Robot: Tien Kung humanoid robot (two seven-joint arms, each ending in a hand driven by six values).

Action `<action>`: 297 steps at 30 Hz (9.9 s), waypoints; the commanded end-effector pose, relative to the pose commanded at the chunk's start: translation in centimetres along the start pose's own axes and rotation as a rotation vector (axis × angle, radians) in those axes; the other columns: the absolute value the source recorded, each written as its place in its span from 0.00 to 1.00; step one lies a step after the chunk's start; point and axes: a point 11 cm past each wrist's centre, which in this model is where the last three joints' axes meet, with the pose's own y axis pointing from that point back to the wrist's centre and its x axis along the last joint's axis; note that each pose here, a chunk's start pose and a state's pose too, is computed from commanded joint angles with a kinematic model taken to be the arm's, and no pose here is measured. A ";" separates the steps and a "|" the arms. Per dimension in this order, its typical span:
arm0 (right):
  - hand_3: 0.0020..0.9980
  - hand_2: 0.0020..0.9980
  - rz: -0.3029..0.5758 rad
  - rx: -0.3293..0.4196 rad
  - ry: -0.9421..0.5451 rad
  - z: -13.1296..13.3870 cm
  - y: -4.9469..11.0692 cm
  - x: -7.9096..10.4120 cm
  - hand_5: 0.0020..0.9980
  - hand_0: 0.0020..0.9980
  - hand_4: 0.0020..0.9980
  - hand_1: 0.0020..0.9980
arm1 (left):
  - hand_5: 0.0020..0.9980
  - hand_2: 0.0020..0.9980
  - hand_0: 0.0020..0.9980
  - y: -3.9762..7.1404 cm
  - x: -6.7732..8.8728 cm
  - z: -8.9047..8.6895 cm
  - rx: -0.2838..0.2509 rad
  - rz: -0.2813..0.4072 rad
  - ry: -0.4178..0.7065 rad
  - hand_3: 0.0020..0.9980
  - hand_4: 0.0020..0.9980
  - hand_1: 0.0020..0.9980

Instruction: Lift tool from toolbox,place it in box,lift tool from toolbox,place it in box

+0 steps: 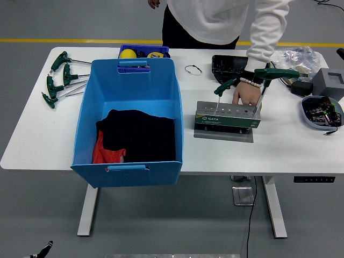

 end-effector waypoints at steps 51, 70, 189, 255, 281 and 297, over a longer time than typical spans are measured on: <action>0.59 0.46 -0.373 0.029 0.560 -2.2 -8.4 -9.8 0.96 0.58 1.00 0.46 | 0.72 0.76 0.78 -0.1 -0.2 1.7 -0.028 0.006 0.016 0.73 0.77 0.74; 0.48 0.35 -0.432 0.066 0.562 -3.7 -8.3 -12.6 0.97 0.42 1.00 0.34 | 0.71 0.75 0.78 -0.1 -0.3 1.8 -0.031 0.005 0.010 0.73 0.77 0.73; 0.00 0.00 0.013 0.334 0.584 -16.9 -9.7 -2.5 0.58 0.00 0.84 0.00 | 0.71 0.74 0.76 -0.2 1.2 0.3 -0.008 0.038 -0.030 0.72 0.76 0.69; 0.53 0.65 -0.550 0.865 0.614 -30.5 0.2 -26.0 0.57 0.59 0.97 0.59 | 0.71 0.73 0.76 -0.3 1.8 0.0 0.006 0.047 -0.064 0.72 0.77 0.67; 0.48 0.64 -0.382 0.722 0.759 -25.8 -7.6 -22.6 0.59 0.61 1.00 0.59 | 0.71 0.73 0.75 -0.4 1.8 0.6 -0.003 0.051 -0.071 0.72 0.77 0.67; 0.46 0.60 -0.507 0.499 0.829 -15.3 -10.1 -23.0 0.59 0.62 1.00 0.55 | 0.71 0.73 0.75 -0.4 1.1 2.1 -0.027 0.044 -0.070 0.72 0.77 0.66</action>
